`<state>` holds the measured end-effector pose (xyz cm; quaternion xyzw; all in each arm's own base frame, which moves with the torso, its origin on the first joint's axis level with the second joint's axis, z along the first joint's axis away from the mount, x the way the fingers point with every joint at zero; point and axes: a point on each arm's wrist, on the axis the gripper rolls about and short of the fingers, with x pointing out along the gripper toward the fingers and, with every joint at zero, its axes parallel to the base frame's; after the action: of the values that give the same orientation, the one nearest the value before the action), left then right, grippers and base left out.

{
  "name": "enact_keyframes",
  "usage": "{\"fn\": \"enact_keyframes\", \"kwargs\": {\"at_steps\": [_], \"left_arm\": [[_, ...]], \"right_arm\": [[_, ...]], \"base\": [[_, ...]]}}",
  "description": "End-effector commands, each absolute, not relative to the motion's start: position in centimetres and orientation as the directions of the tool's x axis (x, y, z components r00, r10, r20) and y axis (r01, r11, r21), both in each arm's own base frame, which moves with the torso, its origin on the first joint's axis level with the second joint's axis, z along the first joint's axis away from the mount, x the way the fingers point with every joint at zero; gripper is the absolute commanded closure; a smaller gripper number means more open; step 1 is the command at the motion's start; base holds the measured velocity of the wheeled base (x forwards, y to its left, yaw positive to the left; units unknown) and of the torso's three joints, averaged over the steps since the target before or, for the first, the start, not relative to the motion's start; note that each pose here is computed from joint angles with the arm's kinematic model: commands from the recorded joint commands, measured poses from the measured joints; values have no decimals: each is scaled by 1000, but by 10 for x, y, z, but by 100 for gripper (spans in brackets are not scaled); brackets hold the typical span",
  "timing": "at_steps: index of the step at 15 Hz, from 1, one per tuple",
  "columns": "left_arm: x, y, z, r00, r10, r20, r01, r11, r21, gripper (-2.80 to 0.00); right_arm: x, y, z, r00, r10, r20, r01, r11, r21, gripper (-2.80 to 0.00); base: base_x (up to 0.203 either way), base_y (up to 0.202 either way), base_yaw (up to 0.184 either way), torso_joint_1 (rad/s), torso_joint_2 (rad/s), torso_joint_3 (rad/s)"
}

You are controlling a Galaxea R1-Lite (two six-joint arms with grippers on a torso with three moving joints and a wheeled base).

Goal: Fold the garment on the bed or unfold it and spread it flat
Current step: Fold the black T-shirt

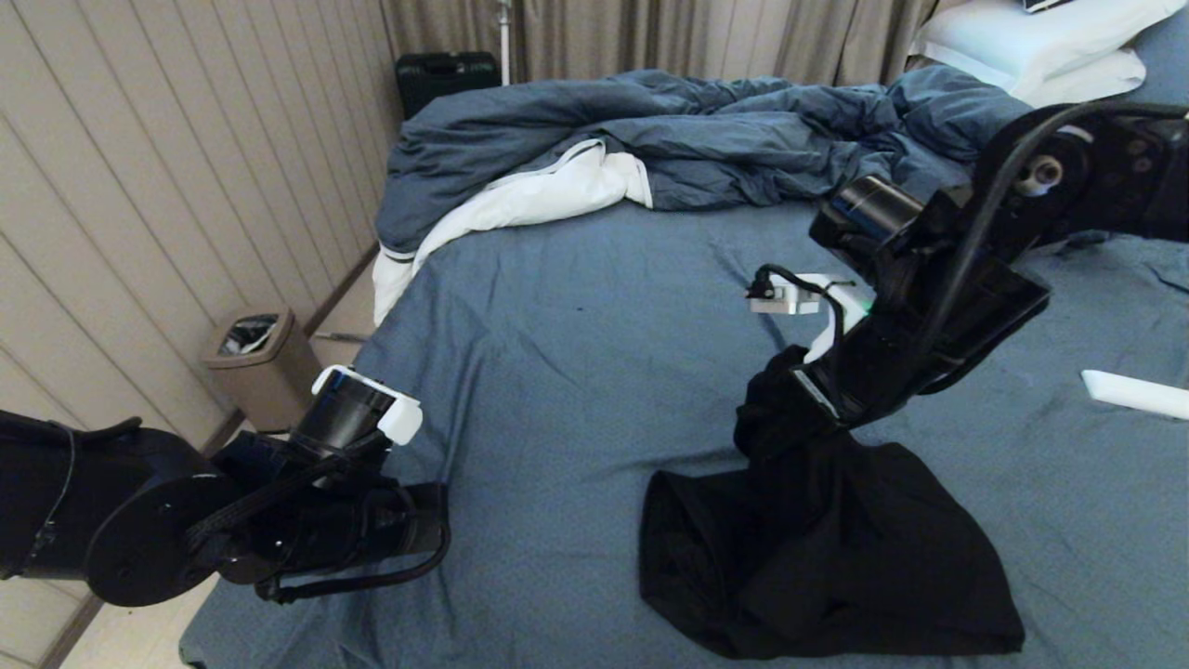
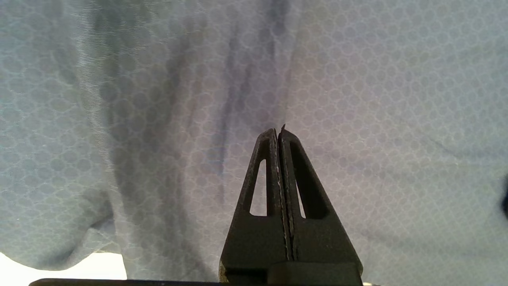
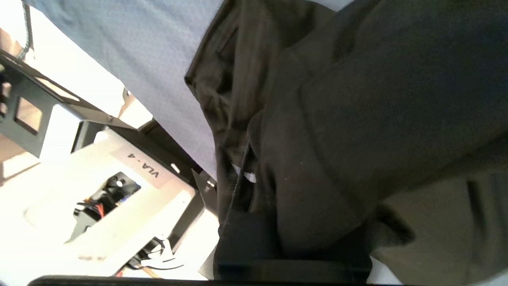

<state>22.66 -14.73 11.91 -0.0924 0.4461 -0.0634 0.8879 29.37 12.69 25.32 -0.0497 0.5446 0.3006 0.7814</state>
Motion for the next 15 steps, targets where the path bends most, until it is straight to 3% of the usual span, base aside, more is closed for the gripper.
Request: {"fn": "enact_keyframes", "kwargs": {"at_steps": [1,7,12,13,15], "left_arm": [[226,-148,119,594,-195,-780,28,975,-222,0],[225,-149,119,593,-197,-780,32,975,-222,0],[224,-149,117,586,-197,-786,37,975,-217,0],[223,-150,117,585,-199,-786,39,975,-218,0],[222,-153,116,581,-203,-788,48,975,-215,0]], "right_arm": [[297,138,245,200,398,-895,-534,810,241,-280],[298,143,247,222,382,-897,-524,823,220,-280],[307,105,253,278,353,-893,-426,879,215,-280],[309,99,246,262,340,-903,-406,888,216,0],[312,97,238,244,330,-912,-392,894,218,0]], "base": [[0,0,0,0,0,0],[0,0,0,0,0,0],[0,0,0,0,0,0],[0,0,0,0,0,0],[0,0,0,0,0,0]]}}
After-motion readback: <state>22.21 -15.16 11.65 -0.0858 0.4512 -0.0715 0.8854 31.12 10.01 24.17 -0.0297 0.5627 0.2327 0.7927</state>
